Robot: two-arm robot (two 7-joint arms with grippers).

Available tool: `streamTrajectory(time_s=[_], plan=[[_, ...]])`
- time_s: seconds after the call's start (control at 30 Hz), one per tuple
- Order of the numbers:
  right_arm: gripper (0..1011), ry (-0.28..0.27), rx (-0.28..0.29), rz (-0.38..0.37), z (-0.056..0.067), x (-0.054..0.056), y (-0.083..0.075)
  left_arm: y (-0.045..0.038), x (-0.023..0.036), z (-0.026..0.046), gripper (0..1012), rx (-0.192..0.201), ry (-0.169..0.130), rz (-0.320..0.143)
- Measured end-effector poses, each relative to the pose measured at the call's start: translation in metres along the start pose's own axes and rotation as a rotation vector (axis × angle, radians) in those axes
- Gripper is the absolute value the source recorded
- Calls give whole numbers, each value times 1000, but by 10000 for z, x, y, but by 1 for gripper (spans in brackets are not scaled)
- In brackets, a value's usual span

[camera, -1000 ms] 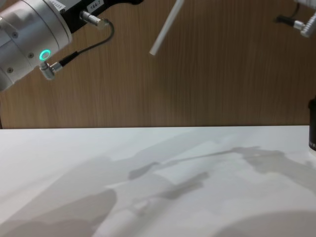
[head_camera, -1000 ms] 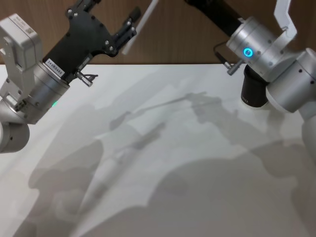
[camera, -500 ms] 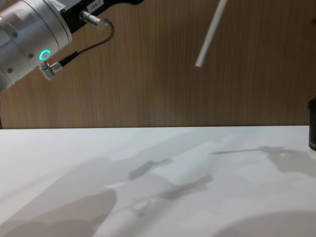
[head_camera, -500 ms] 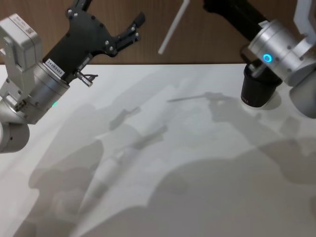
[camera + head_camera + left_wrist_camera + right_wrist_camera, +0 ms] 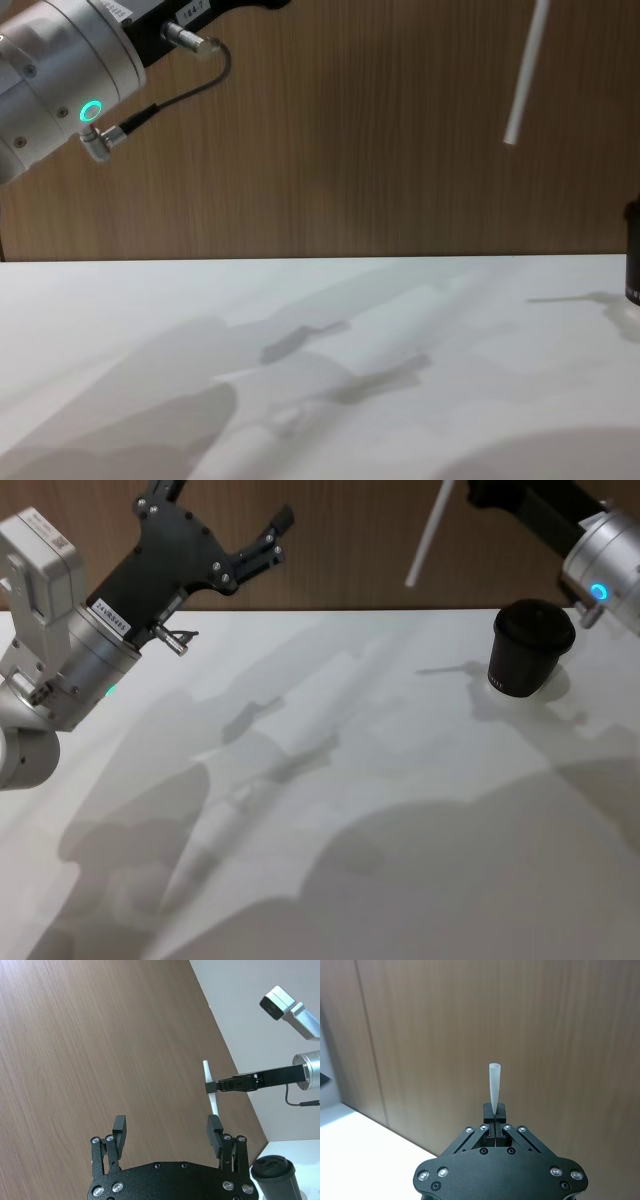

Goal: Pick up the straw with one hand, pass it to the other hand, and insert it into the cup.

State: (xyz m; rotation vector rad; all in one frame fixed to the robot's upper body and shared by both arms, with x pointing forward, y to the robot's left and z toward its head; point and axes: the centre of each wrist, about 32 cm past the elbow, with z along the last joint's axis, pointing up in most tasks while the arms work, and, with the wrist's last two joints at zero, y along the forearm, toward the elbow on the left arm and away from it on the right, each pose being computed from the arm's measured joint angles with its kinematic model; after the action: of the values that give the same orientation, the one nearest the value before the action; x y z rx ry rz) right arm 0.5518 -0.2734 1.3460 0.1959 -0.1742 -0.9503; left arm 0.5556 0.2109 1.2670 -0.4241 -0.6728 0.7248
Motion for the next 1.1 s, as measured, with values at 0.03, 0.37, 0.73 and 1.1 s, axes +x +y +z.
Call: streamTrajectory(time_s=[0.03,0.37,0.73,1.1], plan=[[8,-17,-14,-14,25,21,-21,0,0,0,1003,0,0,0],[8,-104,-91,-99,163,184,-133,0,0,0,1003,0,0,0],[8,-146,-155,-194,236,393,-194,0,0,0,1003,0,0,0],[8,-132,-200,-286,255,590,-239,0,0,0,1003,0,0,0]])
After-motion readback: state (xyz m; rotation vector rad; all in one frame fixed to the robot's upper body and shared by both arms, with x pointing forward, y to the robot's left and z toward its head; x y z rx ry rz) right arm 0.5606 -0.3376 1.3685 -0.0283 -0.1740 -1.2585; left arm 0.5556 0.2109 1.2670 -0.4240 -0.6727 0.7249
